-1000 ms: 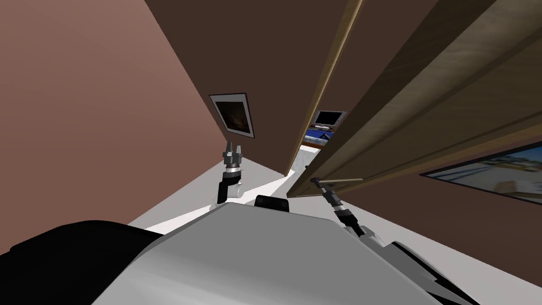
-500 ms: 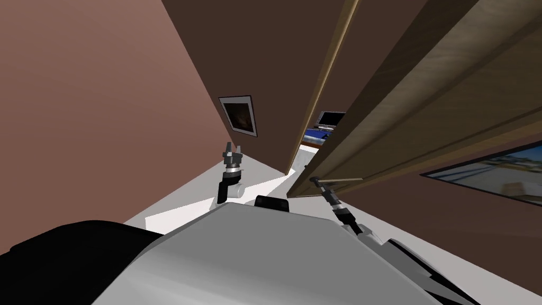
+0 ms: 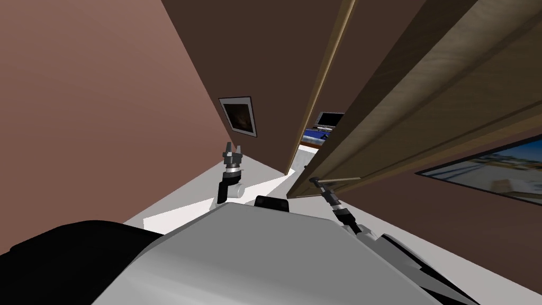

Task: Pull the door open

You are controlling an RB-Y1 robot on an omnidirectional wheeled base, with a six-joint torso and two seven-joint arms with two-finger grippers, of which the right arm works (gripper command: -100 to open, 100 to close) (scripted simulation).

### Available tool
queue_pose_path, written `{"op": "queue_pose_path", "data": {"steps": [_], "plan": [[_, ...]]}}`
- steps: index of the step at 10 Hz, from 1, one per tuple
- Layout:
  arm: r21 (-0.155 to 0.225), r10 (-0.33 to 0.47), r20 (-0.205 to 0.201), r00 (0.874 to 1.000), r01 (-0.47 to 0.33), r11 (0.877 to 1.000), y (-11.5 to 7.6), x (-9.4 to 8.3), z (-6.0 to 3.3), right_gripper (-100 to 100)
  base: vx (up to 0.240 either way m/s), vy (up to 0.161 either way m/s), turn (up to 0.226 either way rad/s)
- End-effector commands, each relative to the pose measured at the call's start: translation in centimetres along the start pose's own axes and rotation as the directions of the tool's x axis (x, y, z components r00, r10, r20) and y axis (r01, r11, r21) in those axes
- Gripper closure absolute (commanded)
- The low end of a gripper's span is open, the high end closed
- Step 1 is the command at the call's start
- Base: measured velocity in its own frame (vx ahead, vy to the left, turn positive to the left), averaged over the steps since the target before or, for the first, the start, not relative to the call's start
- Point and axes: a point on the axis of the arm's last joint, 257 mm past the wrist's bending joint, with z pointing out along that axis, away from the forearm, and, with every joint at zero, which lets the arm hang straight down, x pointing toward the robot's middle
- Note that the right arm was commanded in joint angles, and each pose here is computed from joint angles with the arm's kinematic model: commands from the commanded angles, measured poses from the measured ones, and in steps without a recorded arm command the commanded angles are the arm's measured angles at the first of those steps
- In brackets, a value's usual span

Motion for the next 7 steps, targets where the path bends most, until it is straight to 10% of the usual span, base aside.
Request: {"op": "queue_pose_path", "data": {"steps": [1,7], "plan": [[-0.003,0.003,-0.001,1.0,-0.003,1.0,0.01,0.17,0.29,100,-0.098,-0.055,0.127],[-0.003,0.004,0.001,1.0,-0.004,1.0,-0.01,0.2,0.46,100,-0.058,-0.028,0.041]]}}
